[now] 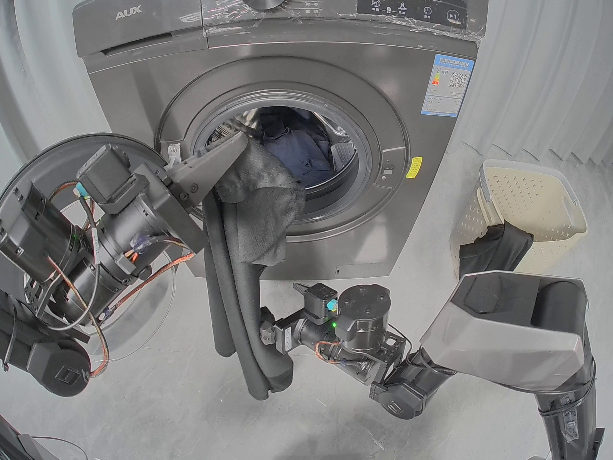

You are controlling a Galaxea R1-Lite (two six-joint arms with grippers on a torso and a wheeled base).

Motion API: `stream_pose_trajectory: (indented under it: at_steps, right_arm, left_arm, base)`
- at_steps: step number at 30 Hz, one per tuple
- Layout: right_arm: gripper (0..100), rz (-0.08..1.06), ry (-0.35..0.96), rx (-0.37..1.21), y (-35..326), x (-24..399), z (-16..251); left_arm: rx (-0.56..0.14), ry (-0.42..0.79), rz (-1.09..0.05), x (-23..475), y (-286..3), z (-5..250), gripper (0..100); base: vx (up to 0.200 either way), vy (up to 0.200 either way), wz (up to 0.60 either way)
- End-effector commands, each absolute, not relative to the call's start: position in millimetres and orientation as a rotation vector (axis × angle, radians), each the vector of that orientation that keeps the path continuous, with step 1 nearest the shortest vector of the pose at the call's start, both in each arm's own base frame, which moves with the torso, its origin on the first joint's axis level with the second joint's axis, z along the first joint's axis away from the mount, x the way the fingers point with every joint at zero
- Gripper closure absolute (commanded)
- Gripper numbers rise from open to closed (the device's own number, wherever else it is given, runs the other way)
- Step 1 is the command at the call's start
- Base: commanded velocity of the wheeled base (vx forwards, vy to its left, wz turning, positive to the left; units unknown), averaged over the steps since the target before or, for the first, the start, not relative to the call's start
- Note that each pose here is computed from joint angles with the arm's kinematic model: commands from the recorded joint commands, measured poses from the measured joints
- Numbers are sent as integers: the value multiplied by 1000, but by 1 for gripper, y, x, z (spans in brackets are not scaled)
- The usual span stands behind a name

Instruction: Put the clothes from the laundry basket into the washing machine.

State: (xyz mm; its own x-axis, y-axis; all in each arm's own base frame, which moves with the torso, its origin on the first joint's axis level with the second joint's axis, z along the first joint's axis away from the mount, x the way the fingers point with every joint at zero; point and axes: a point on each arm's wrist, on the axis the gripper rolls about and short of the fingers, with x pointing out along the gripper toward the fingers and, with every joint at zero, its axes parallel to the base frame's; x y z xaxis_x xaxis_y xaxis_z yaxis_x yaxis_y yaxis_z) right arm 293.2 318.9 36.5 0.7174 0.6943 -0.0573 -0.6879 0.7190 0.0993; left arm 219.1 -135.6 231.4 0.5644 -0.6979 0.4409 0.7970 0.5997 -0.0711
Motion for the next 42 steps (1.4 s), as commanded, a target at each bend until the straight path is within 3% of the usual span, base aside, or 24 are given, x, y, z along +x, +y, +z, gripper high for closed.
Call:
stream_pose_trajectory:
  at_steps: [1, 25, 37, 42]
  right_arm:
    - [0, 783, 89, 75, 323, 287, 39]
    - [0, 776, 122, 66, 316, 281, 33]
    - [0, 615, 105, 68, 248, 310, 64]
    - [0, 594, 117, 64, 230, 321, 61]
  left_arm:
    - [-275, -391, -890, 220, -136, 231, 100]
    - [-283, -445, -815, 231, -130, 242, 100]
    - [-284, -454, -817, 230, -129, 245, 100]
    - [-283, -457, -819, 230, -129, 245, 100]
  base:
    - [0, 0, 0]
    - [0, 0, 0]
    - [0, 0, 0]
    - [0, 0, 0]
